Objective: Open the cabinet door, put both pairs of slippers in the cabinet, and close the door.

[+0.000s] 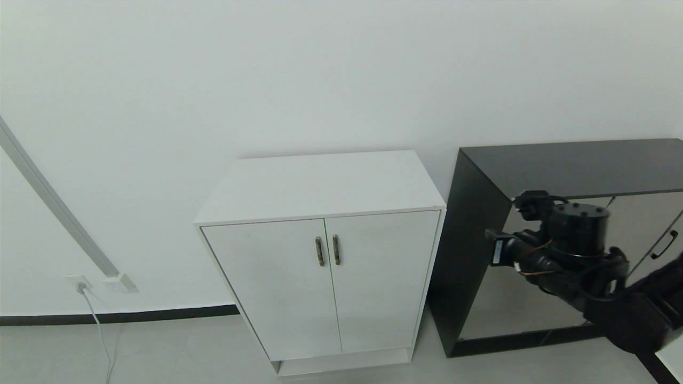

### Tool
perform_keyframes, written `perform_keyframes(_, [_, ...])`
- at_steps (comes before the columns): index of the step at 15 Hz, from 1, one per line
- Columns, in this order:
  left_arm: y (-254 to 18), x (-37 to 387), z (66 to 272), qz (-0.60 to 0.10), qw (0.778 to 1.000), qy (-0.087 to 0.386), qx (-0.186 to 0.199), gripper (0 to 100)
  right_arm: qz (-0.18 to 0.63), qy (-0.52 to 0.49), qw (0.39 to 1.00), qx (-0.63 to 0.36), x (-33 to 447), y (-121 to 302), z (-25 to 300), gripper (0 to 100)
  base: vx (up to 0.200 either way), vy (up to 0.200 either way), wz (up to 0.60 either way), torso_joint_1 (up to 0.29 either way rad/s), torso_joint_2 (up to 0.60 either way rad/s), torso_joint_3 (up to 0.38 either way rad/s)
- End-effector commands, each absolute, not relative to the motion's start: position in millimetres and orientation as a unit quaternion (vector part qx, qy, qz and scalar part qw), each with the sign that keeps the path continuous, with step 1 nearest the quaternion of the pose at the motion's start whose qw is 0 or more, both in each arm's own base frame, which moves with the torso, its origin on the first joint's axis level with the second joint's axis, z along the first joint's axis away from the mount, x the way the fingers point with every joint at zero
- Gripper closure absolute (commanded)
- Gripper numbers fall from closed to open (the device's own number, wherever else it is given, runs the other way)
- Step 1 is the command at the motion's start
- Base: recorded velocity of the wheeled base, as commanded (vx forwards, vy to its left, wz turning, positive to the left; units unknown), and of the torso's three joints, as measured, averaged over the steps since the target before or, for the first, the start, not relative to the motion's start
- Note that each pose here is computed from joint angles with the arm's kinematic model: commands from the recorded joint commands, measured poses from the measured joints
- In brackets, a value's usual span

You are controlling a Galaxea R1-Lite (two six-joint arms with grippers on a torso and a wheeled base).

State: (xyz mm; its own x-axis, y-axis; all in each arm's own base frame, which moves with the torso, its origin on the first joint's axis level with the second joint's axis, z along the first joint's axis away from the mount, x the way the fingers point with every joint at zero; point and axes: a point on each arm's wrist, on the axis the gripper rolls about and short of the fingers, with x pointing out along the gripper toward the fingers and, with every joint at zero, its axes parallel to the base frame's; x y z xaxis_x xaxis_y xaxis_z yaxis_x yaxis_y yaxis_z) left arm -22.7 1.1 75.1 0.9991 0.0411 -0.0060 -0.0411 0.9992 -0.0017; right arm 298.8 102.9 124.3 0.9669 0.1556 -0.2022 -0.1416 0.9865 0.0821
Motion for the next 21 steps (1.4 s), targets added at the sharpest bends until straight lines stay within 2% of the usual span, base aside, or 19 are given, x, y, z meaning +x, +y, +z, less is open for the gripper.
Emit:
perform_keyframes(1, [1.1, -22.7, 75.0, 0.021, 1.0, 0.003, -0.001, 100, 0.007, 0.06, 0.997, 0.044, 248.7, 46.9, 158.7, 100, 0.0, 0.0, 0.0, 0.0, 0.0, 0.0])
perform_keyframes(6, [1.1, -22.7, 75.0, 0.021, 1.0, 0.003, -0.001, 100, -0.107, 0.037, 0.993, 0.022, 178.9, -10.5, 174.0, 100, 0.0, 0.0, 0.0, 0.0, 0.0, 0.0])
perform_keyframes(7, [1.1, -22.7, 75.0, 0.021, 1.0, 0.003, -0.001, 100, -0.113, 0.036, 0.993, 0.022, 172.1, -12.4, 176.5, 100, 0.0, 0.0, 0.0, 0.0, 0.0, 0.0])
perform_keyframes(9, [1.1, -22.7, 75.0, 0.021, 1.0, 0.003, -0.001, 100, -0.117, 0.039, 0.992, 0.022, 125.8, -12.4, 186.9, 100, 0.0, 0.0, 0.0, 0.0, 0.0, 0.0])
perform_keyframes(12, [1.1, -22.7, 75.0, 0.021, 1.0, 0.003, -0.001, 100, -0.092, 0.051, 0.994, 0.023, 75.7, -7.7, 186.0, 100, 0.0, 0.0, 0.0, 0.0, 0.0, 0.0])
perform_keyframes(16, [1.1, -22.7, 75.0, 0.021, 1.0, 0.003, -0.001, 100, -0.065, 0.082, 0.994, 0.024, 28.8, -3.3, 163.3, 100, 0.0, 0.0, 0.0, 0.0, 0.0, 0.0])
perform_keyframes(21, [1.1, -22.7, 75.0, 0.022, 1.0, 0.003, -0.001, 100, -0.003, 0.124, 0.992, 0.006, -0.7, 0.6, 103.9, 100, 0.0, 0.0, 0.0, 0.0, 0.0, 0.0])
